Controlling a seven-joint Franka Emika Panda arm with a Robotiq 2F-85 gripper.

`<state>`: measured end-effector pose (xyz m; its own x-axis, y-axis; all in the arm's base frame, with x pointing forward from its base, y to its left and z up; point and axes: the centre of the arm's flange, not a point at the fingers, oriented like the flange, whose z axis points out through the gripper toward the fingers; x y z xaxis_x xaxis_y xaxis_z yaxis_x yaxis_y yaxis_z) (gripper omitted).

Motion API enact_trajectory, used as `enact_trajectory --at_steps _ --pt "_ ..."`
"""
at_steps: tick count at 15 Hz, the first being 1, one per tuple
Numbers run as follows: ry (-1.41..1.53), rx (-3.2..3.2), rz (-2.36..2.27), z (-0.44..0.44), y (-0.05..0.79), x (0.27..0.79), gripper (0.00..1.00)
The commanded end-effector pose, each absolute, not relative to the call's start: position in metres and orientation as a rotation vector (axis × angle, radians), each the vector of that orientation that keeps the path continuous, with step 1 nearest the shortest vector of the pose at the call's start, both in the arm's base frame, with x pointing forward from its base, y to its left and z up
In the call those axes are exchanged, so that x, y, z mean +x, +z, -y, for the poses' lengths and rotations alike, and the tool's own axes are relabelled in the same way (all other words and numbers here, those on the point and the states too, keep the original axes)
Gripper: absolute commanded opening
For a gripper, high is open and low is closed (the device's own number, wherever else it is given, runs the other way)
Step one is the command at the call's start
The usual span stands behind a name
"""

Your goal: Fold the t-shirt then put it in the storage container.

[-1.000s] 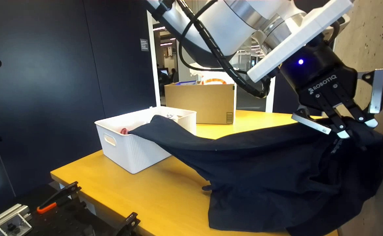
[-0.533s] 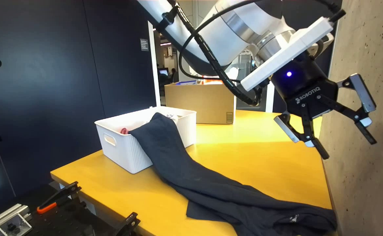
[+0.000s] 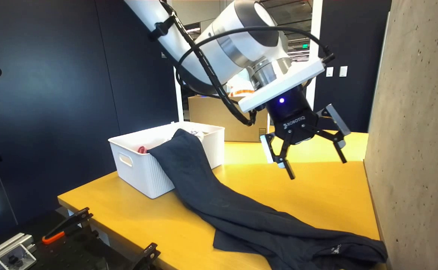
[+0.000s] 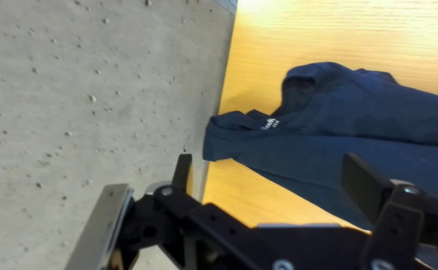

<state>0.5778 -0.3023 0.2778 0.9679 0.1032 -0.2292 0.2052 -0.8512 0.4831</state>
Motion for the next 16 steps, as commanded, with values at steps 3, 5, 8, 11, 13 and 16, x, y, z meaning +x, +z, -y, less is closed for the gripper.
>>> enact_trajectory --at_steps 3,5,8,11,13,16 --pt "-0.221 2.658 -0.605 0.235 0.270 0.529 1.00" --pt "-0.198 2.656 -0.742 0.214 0.267 0.520 1.00" --pt "-0.159 2.622 -0.933 0.171 0.265 0.515 1.00" --pt "-0.117 2.568 -1.120 0.119 0.271 0.510 1.00" --pt "-0.092 2.537 -1.212 0.084 0.278 0.517 1.00" --pt "-0.034 2.498 -1.263 0.030 0.304 0.528 1.00"
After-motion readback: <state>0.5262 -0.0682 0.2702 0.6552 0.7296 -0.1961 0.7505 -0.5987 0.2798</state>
